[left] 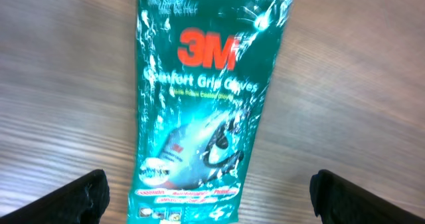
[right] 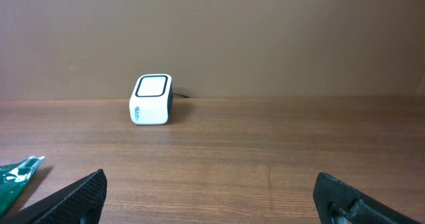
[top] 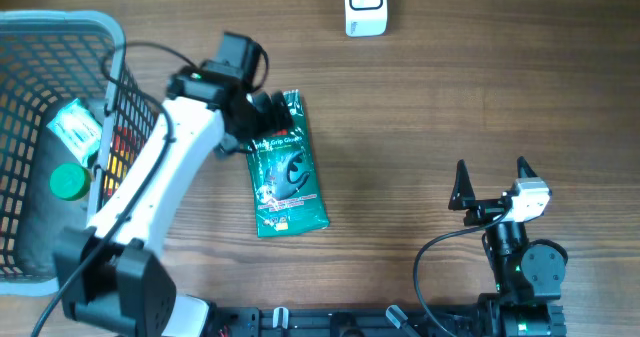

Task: Scan the item barcode
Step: 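Lift the 3M glove pack out and lay it on the table, then reach the left gripper into the basket and grasp the green-capped seasoning jar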

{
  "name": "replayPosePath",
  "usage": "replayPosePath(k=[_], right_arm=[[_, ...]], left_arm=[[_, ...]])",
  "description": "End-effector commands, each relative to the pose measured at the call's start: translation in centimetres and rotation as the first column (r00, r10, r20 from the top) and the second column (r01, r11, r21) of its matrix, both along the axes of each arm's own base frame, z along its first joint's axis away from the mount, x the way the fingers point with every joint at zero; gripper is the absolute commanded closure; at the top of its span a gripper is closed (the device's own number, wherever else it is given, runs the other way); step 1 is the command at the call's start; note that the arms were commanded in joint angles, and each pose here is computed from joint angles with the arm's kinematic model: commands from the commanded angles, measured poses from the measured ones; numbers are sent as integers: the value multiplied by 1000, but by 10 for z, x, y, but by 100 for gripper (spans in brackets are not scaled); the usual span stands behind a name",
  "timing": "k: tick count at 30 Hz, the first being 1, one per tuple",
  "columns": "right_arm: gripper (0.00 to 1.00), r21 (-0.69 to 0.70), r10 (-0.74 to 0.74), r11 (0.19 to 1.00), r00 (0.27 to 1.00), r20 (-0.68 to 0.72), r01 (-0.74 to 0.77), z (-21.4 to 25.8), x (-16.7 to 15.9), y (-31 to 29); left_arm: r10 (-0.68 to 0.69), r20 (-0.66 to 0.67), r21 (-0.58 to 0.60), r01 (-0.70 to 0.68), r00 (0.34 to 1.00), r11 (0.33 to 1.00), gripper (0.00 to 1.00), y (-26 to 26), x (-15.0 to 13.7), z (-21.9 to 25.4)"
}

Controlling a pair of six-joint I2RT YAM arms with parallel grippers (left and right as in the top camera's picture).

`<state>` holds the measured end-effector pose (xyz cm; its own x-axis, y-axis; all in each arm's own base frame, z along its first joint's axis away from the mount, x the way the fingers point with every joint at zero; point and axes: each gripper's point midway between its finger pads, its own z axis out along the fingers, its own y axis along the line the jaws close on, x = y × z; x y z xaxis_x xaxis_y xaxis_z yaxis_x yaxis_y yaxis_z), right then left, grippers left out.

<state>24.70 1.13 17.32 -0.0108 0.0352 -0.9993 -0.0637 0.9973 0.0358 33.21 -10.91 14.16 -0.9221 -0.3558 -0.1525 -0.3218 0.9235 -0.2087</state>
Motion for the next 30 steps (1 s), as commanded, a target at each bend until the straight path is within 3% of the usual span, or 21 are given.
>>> replayPosePath(k=[1,7,10,12,14,17,21,23,26,30], right_arm=[[0,-9,8,1000,1000,7,-8,1,0,2],[0,-9,8,1000,1000,7,-8,1,0,2],[0,-9,8,1000,1000,7,-8,1,0,2],[0,-9,8,1000,1000,7,-8,1,0,2],[0,-9,8,1000,1000,7,-8,1,0,2],[0,-9,8,1000,1000,7,-8,1,0,2],[0,-9,8,1000,1000,7,-8,1,0,2],[0,-9,8,1000,1000,7,-8,1,0,2],[0,-9,8,1000,1000,7,-8,1,0,2],[0,-9,8,1000,1000,7,-8,1,0,2]], left_arm=[[-89,259,56,77,962,995,0,19,25,100],[-145,569,120,92,810,988,0,43,29,226],[93,646,109,-212,757,971,0,108,17,259],[323,632,52,-454,705,890,0,166,-7,260],[471,589,19,-593,657,805,0,203,-26,251],[701,481,-16,-795,526,607,0,256,-60,227],[877,333,12,-931,347,364,0,303,-96,187],[912,256,39,-946,320,321,0,314,-102,161],[967,121,100,-972,224,213,0,326,-109,108],[989,0,182,-973,146,144,0,332,-110,44]])
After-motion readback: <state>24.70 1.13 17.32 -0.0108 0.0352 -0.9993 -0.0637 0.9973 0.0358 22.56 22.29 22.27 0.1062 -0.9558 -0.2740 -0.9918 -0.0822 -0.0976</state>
